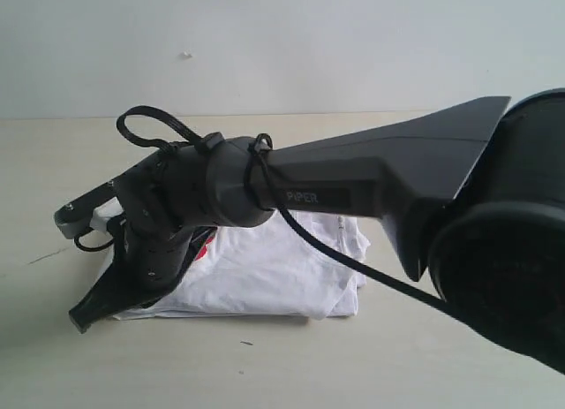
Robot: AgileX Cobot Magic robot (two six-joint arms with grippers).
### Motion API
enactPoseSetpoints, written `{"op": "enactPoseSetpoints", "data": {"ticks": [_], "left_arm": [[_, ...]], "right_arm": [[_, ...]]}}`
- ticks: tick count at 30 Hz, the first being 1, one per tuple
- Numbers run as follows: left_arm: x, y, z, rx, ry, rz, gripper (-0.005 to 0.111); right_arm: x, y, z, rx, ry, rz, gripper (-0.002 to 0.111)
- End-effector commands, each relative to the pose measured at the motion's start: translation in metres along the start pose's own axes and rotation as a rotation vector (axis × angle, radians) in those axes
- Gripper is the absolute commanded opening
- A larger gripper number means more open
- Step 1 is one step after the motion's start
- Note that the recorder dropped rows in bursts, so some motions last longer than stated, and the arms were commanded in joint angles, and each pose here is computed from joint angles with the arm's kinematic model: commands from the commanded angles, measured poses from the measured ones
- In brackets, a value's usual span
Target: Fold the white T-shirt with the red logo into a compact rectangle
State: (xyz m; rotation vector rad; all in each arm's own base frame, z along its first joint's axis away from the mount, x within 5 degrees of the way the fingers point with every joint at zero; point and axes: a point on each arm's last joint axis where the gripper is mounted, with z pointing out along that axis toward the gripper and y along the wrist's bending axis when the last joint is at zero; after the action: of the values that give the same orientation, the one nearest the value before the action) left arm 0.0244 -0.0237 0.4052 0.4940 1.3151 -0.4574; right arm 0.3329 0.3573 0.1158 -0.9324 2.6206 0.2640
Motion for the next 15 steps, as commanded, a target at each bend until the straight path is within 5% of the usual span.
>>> {"op": "enactPoseSetpoints", "data": {"ticks": [1,8,15], "left_arm": [[0.000,0.000,-0.001,0.006,0.000,-0.005,0.000],[0.002,0.000,-0.001,0.007,0.016,0.003,0.000],[0.002,-0.001,-0.027,-0.007,-0.003,0.017,0.000]], "right_arm": [[-0.002,0.000,-0.005,0.006,0.000,-0.005,0.000],[-0.017,0.003,-0.058,-0.004,-0.077,-0.029,0.000],[-0.036,0.006,-0.194,-0.005,-0.354,-0.087,0.000]]}}
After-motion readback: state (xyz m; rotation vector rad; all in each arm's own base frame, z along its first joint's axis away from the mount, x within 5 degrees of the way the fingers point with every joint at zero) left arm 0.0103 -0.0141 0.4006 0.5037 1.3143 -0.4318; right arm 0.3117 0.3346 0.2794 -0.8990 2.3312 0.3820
